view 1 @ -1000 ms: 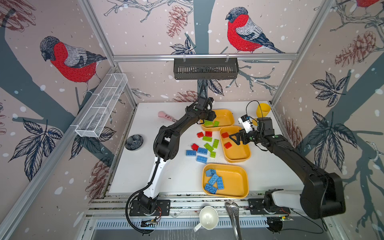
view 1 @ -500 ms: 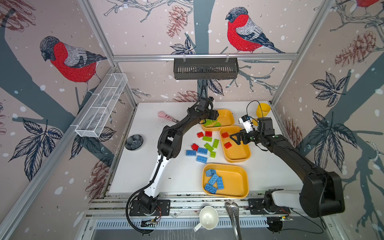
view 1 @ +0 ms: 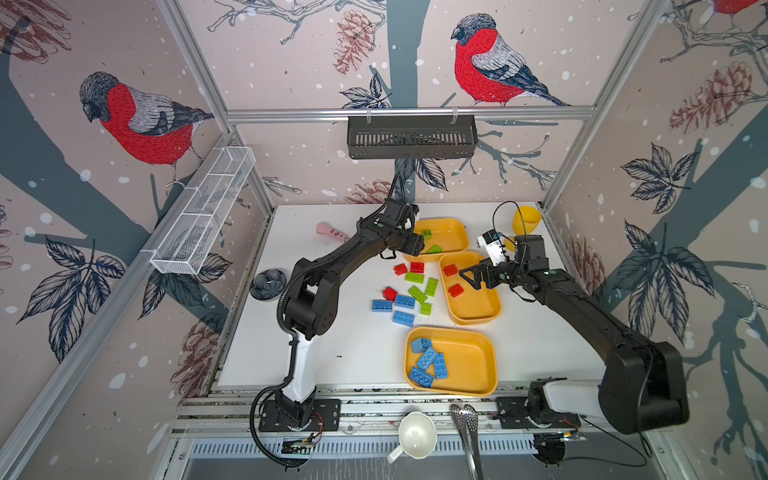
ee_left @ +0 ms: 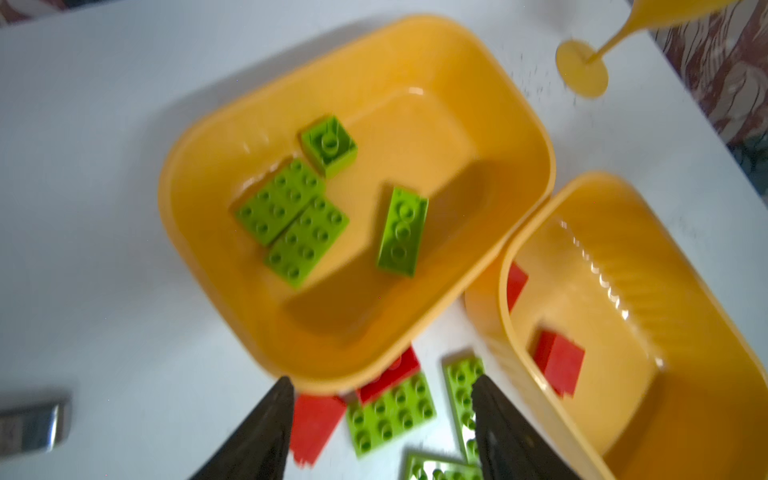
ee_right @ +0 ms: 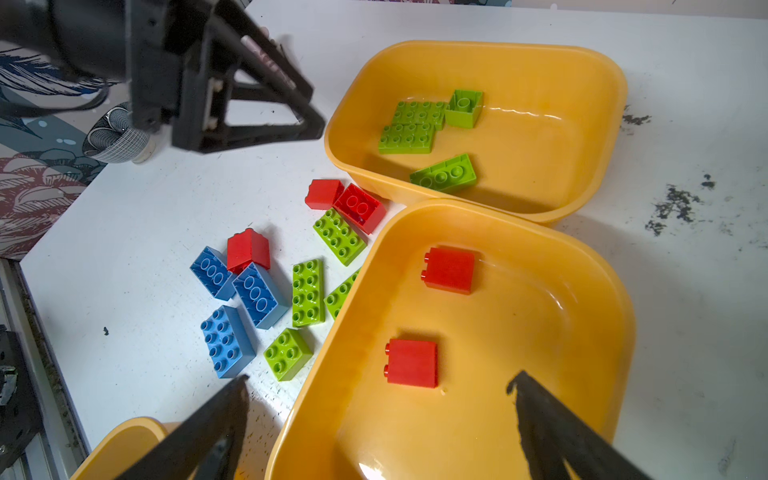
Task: Sort the legos into containers by color
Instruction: 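Move the left gripper back over a light-blue 2x3 brick in the pile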
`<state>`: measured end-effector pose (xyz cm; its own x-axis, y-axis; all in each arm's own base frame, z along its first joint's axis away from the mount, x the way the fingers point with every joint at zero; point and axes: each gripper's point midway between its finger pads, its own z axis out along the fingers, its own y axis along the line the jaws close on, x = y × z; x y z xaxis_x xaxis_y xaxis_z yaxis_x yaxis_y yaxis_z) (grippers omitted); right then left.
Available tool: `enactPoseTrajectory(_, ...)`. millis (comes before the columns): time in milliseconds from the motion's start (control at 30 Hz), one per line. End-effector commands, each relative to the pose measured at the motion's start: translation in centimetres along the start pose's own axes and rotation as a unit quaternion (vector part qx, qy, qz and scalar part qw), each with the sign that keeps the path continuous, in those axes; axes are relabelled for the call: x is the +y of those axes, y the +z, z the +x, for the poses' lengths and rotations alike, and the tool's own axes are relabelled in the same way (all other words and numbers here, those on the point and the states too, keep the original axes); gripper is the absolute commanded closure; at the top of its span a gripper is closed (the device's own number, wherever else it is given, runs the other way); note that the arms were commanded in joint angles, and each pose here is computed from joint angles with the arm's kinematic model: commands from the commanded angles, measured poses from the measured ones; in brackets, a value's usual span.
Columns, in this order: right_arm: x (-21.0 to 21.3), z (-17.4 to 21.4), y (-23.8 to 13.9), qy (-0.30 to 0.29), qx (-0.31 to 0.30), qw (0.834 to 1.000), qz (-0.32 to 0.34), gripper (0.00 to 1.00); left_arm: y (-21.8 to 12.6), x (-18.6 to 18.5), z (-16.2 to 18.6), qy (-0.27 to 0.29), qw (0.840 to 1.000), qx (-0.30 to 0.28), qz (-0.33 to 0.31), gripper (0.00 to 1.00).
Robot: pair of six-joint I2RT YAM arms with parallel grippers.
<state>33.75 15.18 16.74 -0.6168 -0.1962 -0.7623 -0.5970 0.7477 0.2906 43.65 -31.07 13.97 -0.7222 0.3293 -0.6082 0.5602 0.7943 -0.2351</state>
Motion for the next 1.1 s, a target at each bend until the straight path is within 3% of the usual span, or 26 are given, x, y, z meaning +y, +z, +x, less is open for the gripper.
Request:
enactPoseTrajectory(0,0.2,-0.3,0.2,-0.012,-0.006,1.000,-0.005,0.01,-1.8,0.2,3.4,0.019,0.999,0.037,-0.024,0.32)
enactPoseTrajectory(167,0.7,0.0,0.6,-0.013,0.001,1.000,-0.012,0.00,-4.0,0.3,8.2,0.034,0.995,0.088,-0.041,0.32)
enactPoseTrajectory(333,0.9,0.2,0.8,-0.015,0.006,1.000,-0.016,0.01,-5.6,0.0,12.5,0.119,0.982,0.141,-0.027,0.35)
enactPoseTrajectory(533,1.2,0.5,1.0,-0.017,0.011,1.000,-0.019,0.00,-6.9,-0.4,16.7,0.234,0.951,0.200,0.016,0.38)
enactPoseTrajectory(600,1.3,0.6,1.1,-0.018,0.012,1.000,-0.020,0.01,-6.8,0.3,17.5,0.256,0.941,0.221,0.010,0.39)
enactPoseTrajectory(1067,1.4,1.0,1.2,-0.015,0.014,1.000,-0.020,0.01,-3.1,2.1,19.4,0.334,0.912,0.239,-0.007,0.41)
